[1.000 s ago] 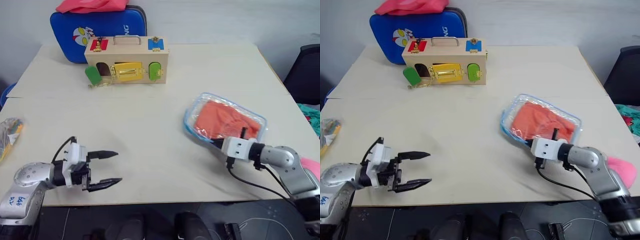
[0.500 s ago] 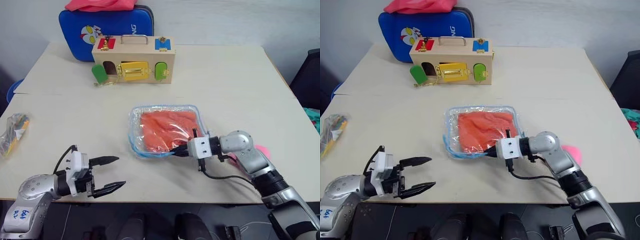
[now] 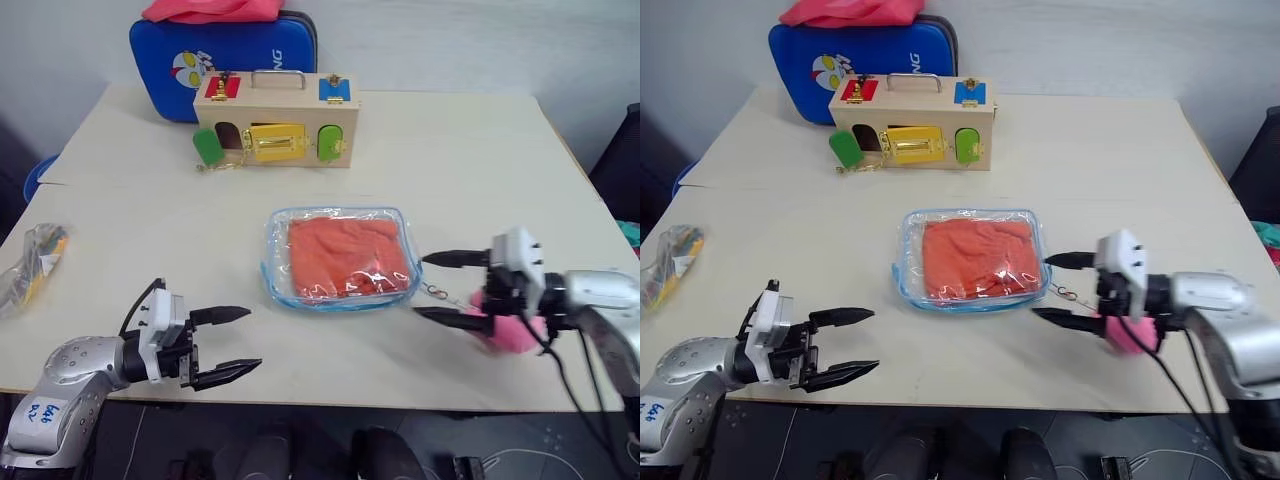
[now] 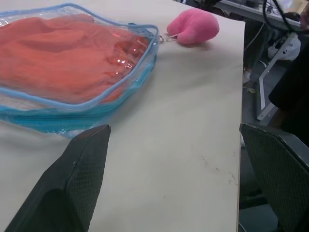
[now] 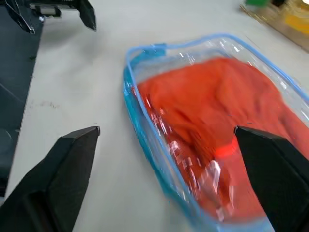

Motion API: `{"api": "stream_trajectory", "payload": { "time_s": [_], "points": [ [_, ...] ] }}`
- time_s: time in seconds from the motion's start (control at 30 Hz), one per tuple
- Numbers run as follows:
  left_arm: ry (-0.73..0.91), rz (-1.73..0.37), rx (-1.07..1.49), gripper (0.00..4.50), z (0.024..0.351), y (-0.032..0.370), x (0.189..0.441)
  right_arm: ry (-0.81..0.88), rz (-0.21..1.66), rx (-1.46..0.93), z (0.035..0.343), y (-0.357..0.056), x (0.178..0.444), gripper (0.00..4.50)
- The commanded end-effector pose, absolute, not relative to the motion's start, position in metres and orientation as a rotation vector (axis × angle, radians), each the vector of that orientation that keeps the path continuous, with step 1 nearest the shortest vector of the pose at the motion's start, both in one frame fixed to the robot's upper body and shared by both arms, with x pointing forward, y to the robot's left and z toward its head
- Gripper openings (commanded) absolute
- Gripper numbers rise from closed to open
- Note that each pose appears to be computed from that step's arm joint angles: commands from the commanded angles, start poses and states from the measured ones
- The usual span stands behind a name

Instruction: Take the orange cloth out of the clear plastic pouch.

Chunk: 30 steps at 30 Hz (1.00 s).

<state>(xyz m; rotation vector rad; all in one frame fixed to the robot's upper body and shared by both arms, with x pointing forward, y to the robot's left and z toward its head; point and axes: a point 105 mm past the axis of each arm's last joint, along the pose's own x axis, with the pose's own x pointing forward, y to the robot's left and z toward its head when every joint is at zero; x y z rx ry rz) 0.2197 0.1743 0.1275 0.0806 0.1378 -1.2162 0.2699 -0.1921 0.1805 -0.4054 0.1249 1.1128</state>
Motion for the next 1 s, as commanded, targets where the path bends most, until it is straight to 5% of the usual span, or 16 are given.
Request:
{"api": "stream_trajectory", "payload": {
  "time_s": [0.03,0.2,0.33,0.43,0.77,1.0],
  "points": [
    [0.111,-1.255,0.082,4.50,0.133,0.165,0.215,0.183,0.980,-0.540,0.183,-0.235,0.271,4.48],
    [0.078,-1.289,0.135,4.50,0.134,0.160,0.214,0.395,0.793,-0.595,0.154,-0.293,0.280,4.48],
    [0.049,-1.308,0.143,4.50,0.135,0.158,0.215,0.575,0.827,-0.572,0.122,-0.309,0.272,4.48],
    [0.032,-1.316,0.148,4.50,0.138,0.157,0.217,0.599,0.935,-0.468,0.118,-0.295,0.263,3.95],
    [0.000,-1.287,0.127,4.50,0.142,0.148,0.220,0.510,1.224,-0.205,0.161,-0.202,0.234,0.67],
    [-0.030,-1.360,0.126,4.50,0.138,0.120,0.230,0.305,1.176,-0.237,0.115,-0.152,0.263,0.88]
  ]
}}
